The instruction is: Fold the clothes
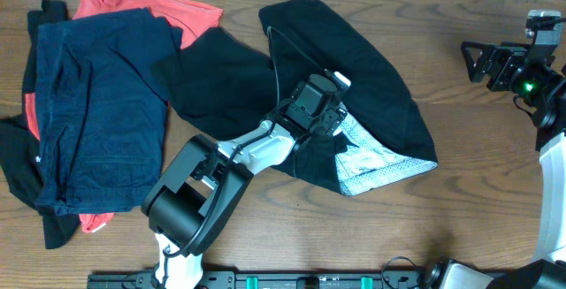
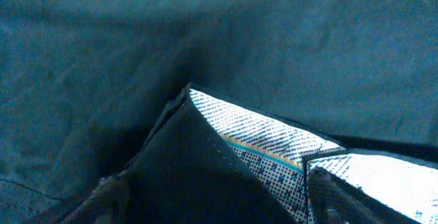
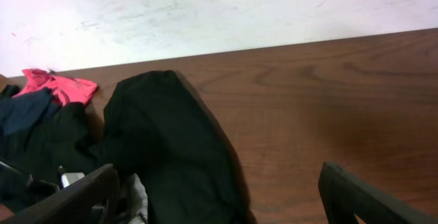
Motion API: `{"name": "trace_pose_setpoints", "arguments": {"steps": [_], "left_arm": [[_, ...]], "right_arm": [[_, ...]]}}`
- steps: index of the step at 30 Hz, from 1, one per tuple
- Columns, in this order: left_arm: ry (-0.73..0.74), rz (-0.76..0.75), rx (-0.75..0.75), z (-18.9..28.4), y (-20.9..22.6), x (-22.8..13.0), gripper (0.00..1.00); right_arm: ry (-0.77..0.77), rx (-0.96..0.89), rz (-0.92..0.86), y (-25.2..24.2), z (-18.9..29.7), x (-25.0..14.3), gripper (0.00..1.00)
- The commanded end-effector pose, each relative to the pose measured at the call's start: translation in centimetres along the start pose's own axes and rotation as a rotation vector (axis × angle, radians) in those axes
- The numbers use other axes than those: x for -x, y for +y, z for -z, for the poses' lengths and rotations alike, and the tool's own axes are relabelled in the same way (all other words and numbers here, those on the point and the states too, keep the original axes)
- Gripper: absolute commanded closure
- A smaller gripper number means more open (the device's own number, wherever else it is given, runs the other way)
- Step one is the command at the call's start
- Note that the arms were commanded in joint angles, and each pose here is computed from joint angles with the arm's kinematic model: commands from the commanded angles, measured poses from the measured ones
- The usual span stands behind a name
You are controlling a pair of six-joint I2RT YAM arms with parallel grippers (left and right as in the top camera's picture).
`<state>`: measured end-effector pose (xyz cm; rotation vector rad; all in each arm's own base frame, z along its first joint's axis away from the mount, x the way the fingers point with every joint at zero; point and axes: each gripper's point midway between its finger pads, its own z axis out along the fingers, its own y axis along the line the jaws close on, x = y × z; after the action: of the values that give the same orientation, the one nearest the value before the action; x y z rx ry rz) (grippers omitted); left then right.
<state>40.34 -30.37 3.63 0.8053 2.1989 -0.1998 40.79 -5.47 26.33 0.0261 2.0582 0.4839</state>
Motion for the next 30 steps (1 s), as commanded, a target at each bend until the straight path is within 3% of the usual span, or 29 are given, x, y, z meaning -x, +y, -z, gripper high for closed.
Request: {"name": "trace_pose_setpoints", "arguments": {"steps": [1, 5, 6, 13, 17, 26, 30], "left_arm": [[-0.019, -0.025, 0.027, 0.0, 0.6, 1.1, 0.54], [0.006, -0.027, 0.041, 0.8, 0.9, 0.9, 0.89], [0.006, -0.026, 0.041, 1.2, 1.0, 1.1, 0.93], [-0.038, 0.042, 0.094, 8.1, 2.7, 4.6, 0.94], [-0.019, 0.127, 0.092, 13.3, 3.2, 4.8, 0.94], [0.36, 0.404, 0.118, 20.6, 2.6, -4.6, 0.94], [0.542, 0.526, 0.056, 22.3, 0.4, -8.2, 0.94]], "right_arm": [[-0.024, -0.005, 0.008, 0.2, 0.6, 1.0, 0.09], [-0.023, -0.005, 0.008, 0.2, 0.6, 1.0, 0.09], [-0.024, -0.005, 0.008, 0.2, 0.6, 1.0, 0.09], [-0.024, -0.005, 0.009, 0.2, 0.6, 1.0, 0.11], [-0.024, -0.004, 0.009, 0.2, 0.6, 1.0, 0.11], [0.0, 0.035, 0.031, 1.7, -0.6, 0.5, 0.11], [0.03, 0.062, 0.034, 2.4, -1.7, -0.3, 0.11]]}}
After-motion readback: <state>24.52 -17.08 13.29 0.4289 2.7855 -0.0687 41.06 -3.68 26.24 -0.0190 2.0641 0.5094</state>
